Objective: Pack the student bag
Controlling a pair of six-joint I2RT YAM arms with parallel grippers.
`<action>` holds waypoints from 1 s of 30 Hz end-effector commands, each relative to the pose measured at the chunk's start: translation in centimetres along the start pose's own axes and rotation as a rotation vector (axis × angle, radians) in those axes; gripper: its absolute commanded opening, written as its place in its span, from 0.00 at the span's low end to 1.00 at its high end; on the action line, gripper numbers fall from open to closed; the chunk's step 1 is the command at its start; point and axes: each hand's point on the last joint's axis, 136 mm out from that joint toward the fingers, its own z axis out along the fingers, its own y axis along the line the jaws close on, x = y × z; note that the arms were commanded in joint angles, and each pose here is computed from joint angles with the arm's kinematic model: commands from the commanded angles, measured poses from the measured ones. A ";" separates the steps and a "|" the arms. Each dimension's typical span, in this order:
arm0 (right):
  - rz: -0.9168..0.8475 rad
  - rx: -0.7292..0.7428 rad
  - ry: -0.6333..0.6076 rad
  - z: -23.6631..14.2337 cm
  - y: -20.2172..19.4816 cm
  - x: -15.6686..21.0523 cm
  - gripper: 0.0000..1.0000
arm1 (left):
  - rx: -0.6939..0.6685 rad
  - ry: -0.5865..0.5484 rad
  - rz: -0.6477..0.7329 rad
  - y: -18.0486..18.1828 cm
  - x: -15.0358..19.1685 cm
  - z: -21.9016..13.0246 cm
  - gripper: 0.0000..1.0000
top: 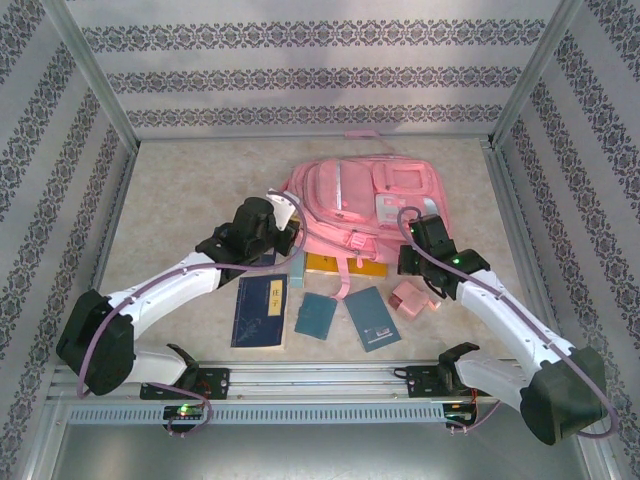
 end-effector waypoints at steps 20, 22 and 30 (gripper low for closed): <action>-0.391 -0.657 -0.169 -9.2 13.1 -2.1 0.46 | 0.387 -0.076 -0.359 -6.4 -7.2 -5.0 0.00; -0.506 -0.664 -0.190 -9.2 14.4 -1.3 0.47 | 0.411 -0.070 -0.353 -7.2 -7.3 -5.3 0.00; -0.685 -0.651 -0.213 -7.9 17.3 -1.2 0.51 | 0.446 -0.020 -0.339 -8.5 -5.7 -5.5 0.00</action>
